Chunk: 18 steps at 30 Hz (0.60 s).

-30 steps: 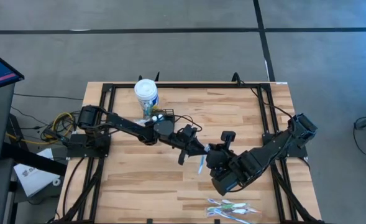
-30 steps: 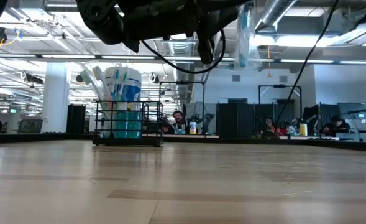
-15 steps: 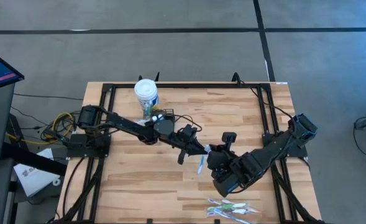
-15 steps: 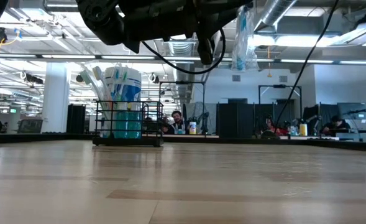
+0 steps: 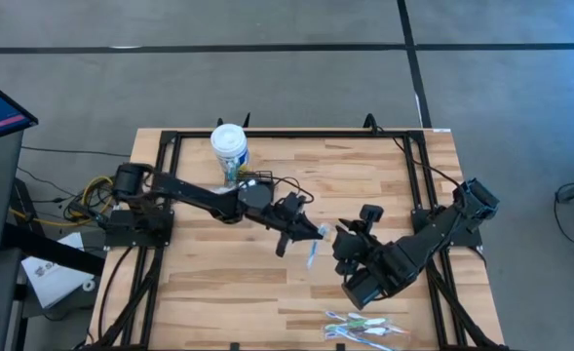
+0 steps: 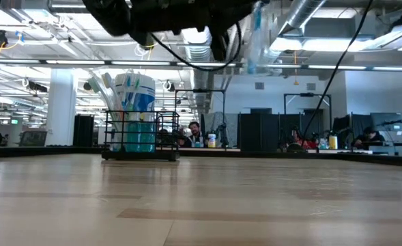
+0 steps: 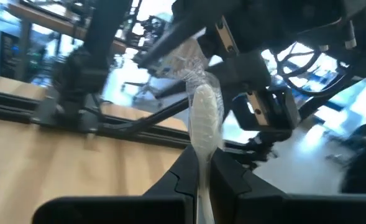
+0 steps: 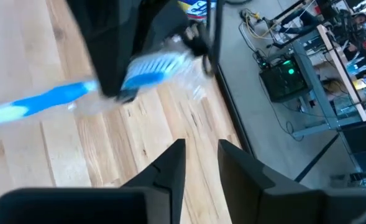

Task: Pick & Place toothbrushing station
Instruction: Put the blue toothbrush into the wire organizer

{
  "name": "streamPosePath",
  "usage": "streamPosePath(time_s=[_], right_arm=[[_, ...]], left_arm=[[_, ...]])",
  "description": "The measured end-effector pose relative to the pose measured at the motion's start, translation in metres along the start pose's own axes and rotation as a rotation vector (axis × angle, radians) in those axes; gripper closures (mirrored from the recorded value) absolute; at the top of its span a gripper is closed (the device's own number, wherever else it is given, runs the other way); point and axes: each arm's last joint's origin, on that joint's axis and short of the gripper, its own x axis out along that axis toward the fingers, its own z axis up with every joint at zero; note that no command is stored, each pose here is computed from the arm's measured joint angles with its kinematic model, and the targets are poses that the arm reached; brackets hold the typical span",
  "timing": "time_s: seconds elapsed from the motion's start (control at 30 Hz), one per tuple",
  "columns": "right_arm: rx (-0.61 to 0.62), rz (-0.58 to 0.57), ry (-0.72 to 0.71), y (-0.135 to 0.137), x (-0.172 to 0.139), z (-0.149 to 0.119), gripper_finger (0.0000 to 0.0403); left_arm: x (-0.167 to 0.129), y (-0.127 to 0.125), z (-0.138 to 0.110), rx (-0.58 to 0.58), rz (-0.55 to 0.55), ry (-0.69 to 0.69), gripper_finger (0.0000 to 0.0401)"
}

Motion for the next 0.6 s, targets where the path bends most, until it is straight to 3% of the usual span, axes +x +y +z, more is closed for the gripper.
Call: streamPosePath(time_s=[0.13,0.27,0.6], right_arm=[[0.01,-0.009,-0.012,0.0,-0.001,0.0,0.0316],[0.029,-0.009,-0.013,0.0,-0.001,0.0,0.0317],[0.064,-0.005,-0.017,0.001,0.0,0.001,0.0317]], left_arm=[[-0.013,-0.007,0.011,0.085,0.126,0.01,0.0394],[-0.032,-0.012,0.013,0.108,0.182,-0.009,0.0394],[-0.085,-0.02,0.02,0.216,0.476,-0.129,0.0395]])
